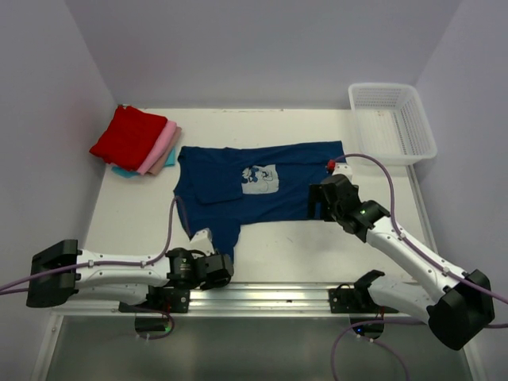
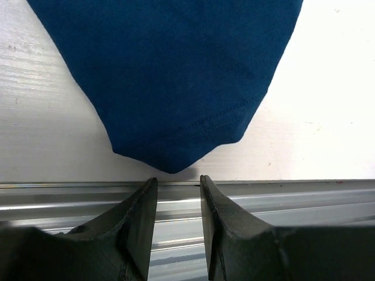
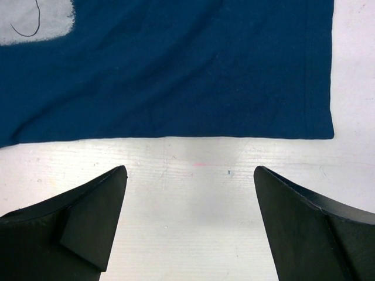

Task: Fold and stack the t-shirts
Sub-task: Grap the side of the flattened tshirt closest away from the robot with both arms

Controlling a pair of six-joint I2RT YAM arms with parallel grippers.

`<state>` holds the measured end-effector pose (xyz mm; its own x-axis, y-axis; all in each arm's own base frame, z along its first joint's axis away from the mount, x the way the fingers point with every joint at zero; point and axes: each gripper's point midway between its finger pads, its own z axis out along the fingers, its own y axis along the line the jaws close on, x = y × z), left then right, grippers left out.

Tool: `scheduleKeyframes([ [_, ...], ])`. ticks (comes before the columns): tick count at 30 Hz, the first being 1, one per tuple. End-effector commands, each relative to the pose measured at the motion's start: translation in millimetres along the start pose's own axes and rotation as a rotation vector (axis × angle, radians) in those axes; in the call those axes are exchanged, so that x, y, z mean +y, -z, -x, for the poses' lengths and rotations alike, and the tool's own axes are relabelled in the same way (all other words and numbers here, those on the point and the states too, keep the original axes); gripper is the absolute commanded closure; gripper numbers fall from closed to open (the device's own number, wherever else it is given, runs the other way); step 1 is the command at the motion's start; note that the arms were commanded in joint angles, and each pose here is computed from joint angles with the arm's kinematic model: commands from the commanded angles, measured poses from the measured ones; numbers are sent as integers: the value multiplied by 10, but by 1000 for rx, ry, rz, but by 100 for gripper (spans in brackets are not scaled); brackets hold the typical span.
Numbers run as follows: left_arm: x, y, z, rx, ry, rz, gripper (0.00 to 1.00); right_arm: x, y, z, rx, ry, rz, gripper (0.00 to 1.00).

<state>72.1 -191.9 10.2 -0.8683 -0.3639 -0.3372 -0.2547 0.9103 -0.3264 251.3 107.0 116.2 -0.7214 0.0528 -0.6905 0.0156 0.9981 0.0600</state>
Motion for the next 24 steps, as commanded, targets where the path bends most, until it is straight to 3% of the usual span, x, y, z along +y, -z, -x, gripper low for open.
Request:
scheduleKeyframes([
  [1, 123, -243, 542, -328, -39, 54, 62, 11, 47, 20, -16, -7, 24, 7],
  [6, 100, -251, 589, -357, -80, 106, 64, -10, 53, -2, -11, -2, 18, 9],
  [11, 369, -154, 641, -373, -95, 261, 64, -14, 64, 6, -17, -6, 20, 9],
  [16, 539, -143, 609, -355, -61, 272, 64, -2, 51, -8, -9, -7, 23, 9],
  [24, 403, 56, 760, -394, -107, 267, 64, 23, 54, 4, -9, -8, 33, 9],
])
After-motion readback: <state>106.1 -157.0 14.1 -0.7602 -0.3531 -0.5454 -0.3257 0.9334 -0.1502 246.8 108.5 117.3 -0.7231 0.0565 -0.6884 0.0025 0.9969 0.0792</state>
